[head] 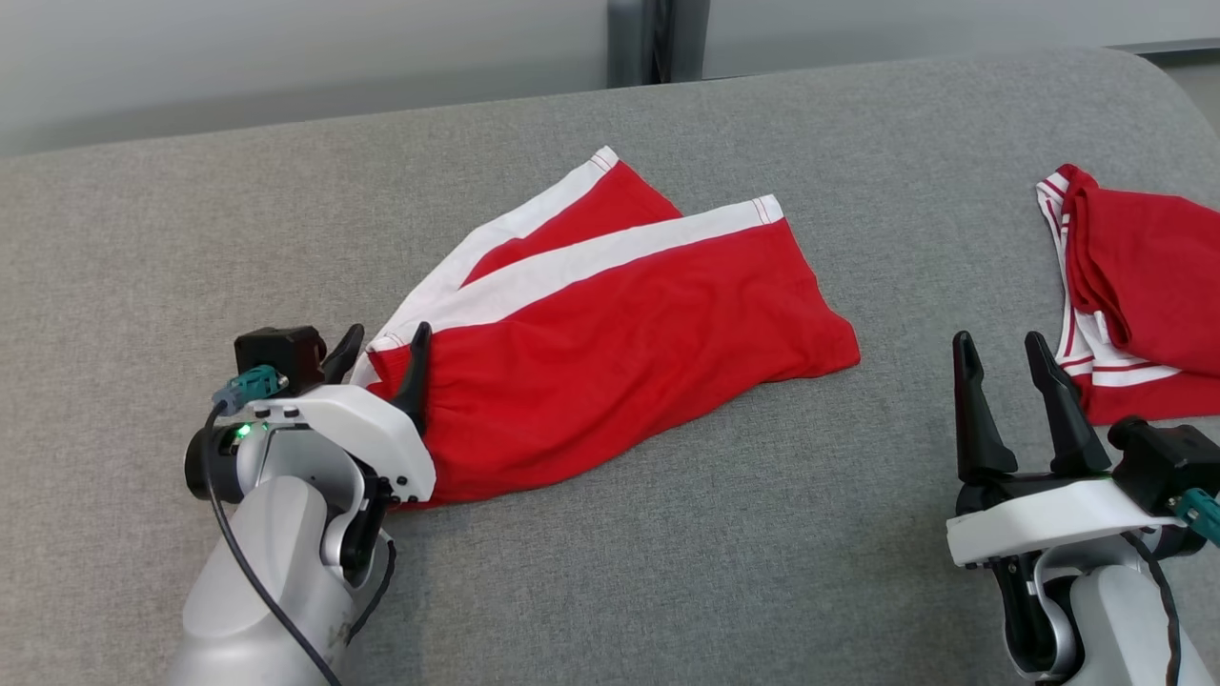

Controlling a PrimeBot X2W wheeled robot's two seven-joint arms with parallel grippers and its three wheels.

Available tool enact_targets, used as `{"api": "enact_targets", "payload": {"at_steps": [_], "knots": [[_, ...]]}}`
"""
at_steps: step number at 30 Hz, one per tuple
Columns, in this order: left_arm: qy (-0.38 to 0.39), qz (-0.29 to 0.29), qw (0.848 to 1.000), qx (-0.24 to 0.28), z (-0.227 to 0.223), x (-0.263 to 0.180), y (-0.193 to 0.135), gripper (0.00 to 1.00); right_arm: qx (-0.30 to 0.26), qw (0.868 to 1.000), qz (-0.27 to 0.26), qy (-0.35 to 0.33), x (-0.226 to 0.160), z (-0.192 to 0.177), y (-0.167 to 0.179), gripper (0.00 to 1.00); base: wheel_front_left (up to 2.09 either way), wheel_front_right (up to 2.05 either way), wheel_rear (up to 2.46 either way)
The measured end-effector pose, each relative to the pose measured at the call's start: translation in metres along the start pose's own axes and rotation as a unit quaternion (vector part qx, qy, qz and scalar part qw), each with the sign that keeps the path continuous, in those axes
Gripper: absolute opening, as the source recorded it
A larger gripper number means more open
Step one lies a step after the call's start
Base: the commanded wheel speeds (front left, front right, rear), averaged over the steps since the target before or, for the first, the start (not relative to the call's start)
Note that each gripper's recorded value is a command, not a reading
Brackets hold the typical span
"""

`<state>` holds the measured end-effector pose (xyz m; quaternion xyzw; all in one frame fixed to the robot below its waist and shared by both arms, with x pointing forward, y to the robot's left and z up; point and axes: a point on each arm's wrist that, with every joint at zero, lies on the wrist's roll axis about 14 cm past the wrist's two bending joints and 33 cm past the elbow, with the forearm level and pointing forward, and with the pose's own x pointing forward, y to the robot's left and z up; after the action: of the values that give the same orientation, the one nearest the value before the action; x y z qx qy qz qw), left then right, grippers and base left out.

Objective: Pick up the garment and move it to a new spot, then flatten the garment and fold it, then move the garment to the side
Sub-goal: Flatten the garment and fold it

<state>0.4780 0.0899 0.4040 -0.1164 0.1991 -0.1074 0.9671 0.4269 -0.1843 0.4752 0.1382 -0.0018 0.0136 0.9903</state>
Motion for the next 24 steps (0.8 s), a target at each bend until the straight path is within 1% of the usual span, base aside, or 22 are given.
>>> {"api": "enact_targets", "payload": {"at_steps": [6,15,22,23,24], "knots": [[0.035,0.003,0.999,0.004,-0.01,0.007,0.0,1.0,0.001,1.0,-0.009,0.003,0.0,-0.003,-0.005,1.0,0.0,0.0,0.0],[0.047,0.014,0.999,0.013,-0.013,0.002,0.006,1.0,0.005,1.0,0.011,0.011,0.001,-0.008,0.01,1.0,0.0,0.0,0.0],[0.072,0.007,0.997,0.022,-0.025,0.001,0.002,1.0,0.008,1.0,0.018,0.017,0.001,-0.012,0.015,1.0,0.0,0.0,0.0],[0.075,0.006,0.997,0.022,-0.026,0.002,0.002,0.85,0.008,1.0,0.018,0.018,0.001,-0.013,0.014,1.0,0.0,0.0,0.0],[0.075,0.005,0.997,0.022,-0.026,0.002,0.002,0.6,0.009,1.0,0.017,0.018,0.001,-0.014,0.014,1.0,0.0,0.0,0.0]]}}
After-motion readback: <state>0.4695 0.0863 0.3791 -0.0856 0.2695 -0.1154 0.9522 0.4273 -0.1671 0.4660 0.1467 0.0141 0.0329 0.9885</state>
